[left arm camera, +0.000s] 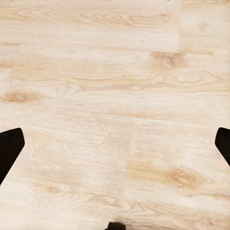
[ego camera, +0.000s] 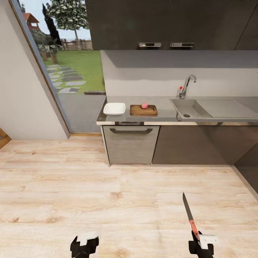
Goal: In the kitchen, take the Vidalia onion out of the sink, dice it on the chopping board with the paring knife, put the diced onion into the bowl on the countertop, then place both the paring knife and the chopping board into the sink.
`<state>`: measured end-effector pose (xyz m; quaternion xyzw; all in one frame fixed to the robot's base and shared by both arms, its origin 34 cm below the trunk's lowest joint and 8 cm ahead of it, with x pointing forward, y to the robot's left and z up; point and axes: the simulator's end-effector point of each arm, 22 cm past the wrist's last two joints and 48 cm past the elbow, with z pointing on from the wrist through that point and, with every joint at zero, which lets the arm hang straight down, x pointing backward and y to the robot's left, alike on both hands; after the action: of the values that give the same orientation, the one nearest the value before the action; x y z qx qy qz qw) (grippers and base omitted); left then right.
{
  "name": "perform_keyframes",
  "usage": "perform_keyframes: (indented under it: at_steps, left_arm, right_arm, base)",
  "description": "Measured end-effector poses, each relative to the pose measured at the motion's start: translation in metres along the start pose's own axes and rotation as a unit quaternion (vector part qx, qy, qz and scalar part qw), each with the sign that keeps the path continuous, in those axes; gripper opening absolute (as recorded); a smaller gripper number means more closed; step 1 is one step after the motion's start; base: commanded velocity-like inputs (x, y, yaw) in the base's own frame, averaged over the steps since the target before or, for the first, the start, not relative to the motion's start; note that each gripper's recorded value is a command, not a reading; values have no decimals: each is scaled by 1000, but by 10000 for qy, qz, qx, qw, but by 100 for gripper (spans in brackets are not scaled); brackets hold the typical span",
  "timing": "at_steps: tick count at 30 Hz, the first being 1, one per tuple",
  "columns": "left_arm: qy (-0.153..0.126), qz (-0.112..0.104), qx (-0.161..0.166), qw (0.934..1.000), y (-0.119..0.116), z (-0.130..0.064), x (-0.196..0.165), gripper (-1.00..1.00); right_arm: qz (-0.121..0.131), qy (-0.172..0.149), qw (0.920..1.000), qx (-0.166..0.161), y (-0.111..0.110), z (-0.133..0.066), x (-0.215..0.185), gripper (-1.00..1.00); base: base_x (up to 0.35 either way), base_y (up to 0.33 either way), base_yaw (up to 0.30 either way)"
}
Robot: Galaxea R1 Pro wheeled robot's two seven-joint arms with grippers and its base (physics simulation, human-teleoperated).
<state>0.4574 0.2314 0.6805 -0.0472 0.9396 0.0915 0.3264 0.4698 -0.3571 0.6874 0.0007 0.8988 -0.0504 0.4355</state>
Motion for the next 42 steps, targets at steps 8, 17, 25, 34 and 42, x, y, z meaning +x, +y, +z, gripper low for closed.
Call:
perform_keyframes:
  at_steps: [8,17,25,34,42]
  left_arm:
    - [-61,-11,2,10000,0,-1,-6,100]
    - [-132,-25,2,9999,0,-2,-13,100]
    - [-196,-39,8,9998,0,-3,-19,100]
    - [-267,-53,9,9996,0,-5,-25,100]
    - [-331,-66,13,9994,0,-6,-31,100]
  right_arm:
    - [6,-65,10000,3,0,0,-6,-100]
    - [12,-137,9999,0,0,1,-13,-100]
    - [19,-202,9998,5,-1,1,-19,-100]
    - [25,-274,9996,6,-1,1,-26,-100]
    - [31,-339,9994,10,-1,1,-33,-100]
  base:
    - [0,0,0]
    - [0,0,0]
    - [0,0,0]
    - [0,0,0]
    - [0,0,0]
